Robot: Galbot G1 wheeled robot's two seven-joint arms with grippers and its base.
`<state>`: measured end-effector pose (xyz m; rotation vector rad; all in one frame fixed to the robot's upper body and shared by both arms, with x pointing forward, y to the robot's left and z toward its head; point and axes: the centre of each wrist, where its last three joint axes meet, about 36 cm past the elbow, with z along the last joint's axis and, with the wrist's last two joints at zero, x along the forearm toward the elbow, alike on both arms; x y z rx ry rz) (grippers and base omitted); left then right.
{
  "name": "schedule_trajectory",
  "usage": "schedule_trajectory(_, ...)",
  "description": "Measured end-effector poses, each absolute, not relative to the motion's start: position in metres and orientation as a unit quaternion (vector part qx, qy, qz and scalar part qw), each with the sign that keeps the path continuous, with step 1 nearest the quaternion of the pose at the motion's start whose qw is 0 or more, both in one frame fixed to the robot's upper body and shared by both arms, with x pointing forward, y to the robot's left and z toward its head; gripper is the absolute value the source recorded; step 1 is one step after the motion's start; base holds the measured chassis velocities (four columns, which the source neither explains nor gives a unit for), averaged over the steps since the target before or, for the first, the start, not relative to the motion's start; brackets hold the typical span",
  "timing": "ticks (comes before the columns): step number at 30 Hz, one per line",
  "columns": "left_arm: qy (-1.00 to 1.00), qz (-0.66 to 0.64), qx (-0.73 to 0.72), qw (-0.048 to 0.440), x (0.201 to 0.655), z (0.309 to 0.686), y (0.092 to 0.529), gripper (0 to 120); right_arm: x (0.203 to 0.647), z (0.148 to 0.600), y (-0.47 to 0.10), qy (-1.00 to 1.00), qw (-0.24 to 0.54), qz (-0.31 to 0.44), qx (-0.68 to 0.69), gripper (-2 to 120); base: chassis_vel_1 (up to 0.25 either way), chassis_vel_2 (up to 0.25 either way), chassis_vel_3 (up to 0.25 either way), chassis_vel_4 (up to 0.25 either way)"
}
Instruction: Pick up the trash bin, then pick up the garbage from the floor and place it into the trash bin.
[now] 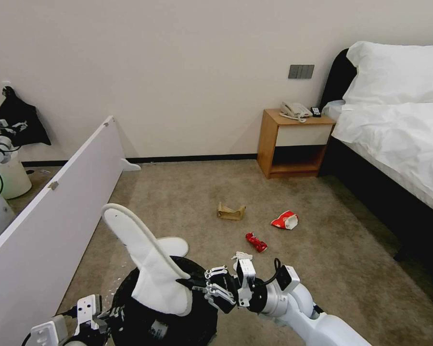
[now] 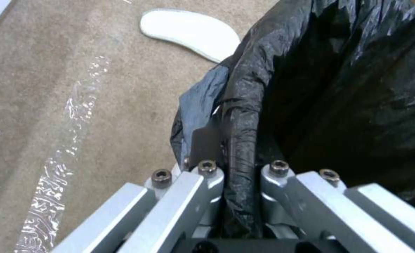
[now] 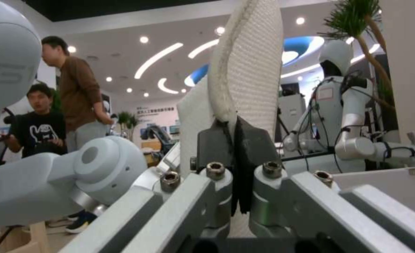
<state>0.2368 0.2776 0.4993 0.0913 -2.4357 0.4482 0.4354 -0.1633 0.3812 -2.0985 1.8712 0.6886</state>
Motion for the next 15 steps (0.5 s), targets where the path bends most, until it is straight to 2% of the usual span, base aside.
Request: schedule_trajectory(15,-0.930,0.172,0.035,0.322,0.240,0.499,0.280,3,0.433,0.377,-0.176,0.651,0.114,0.226,-0.716,0,0.000,0.000,0.000,0.000)
